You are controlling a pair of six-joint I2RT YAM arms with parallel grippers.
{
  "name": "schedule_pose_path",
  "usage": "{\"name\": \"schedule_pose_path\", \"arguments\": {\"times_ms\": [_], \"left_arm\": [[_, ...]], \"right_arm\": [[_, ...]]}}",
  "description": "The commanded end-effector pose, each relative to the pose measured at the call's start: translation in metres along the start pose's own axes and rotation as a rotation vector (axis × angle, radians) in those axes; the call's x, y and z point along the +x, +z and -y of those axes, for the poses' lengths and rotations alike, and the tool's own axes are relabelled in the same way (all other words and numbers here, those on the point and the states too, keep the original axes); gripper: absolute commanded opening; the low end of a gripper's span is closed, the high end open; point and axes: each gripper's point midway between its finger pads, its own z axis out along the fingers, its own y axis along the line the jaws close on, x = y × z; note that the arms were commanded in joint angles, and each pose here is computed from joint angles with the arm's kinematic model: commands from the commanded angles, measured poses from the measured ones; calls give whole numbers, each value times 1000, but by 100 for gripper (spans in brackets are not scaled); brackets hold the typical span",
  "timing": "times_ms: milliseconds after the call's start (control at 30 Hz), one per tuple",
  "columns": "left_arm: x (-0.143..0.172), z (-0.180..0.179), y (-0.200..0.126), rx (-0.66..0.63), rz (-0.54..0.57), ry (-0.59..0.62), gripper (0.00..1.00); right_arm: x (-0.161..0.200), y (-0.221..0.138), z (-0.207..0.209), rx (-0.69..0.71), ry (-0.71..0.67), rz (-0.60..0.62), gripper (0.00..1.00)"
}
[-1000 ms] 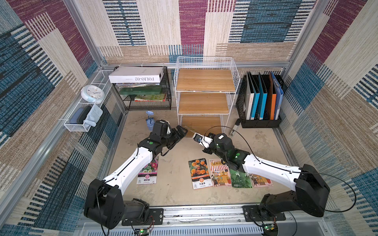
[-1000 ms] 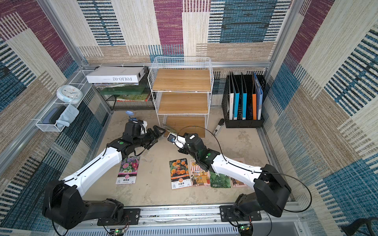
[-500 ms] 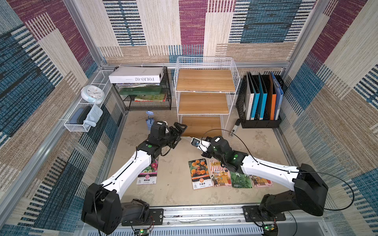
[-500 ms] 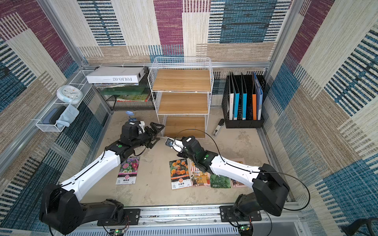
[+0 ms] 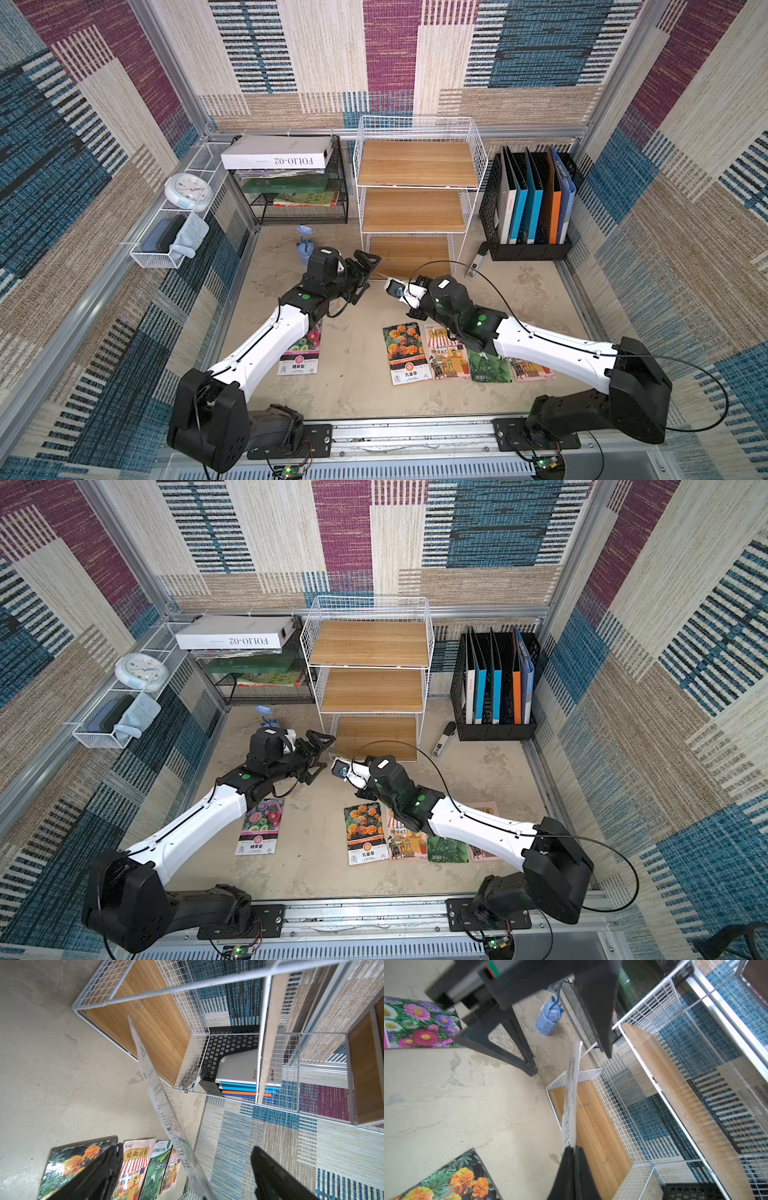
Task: Take the seed bag off the shelf
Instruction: Pick up the seed packet from the shelf.
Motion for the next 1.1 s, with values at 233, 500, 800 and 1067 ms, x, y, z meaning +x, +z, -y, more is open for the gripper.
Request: {"name": "schedule_pose_path", "arguments": {"times_ms": [233, 500, 800, 1067], "left_arm": [[-2, 14, 3, 59, -7, -8, 50], [0, 12, 2, 55, -14, -13, 3], [2, 10, 3, 53, -24, -10, 0], [4, 7, 4, 60, -28, 12, 0]], "right_arm": [[-19, -7, -15, -11, -6, 39, 0], [-21, -8, -24, -21, -2, 44, 0], [-21, -11, -25, -13, 5, 34, 30], [-13, -33, -24, -29, 69, 25, 77]]}}
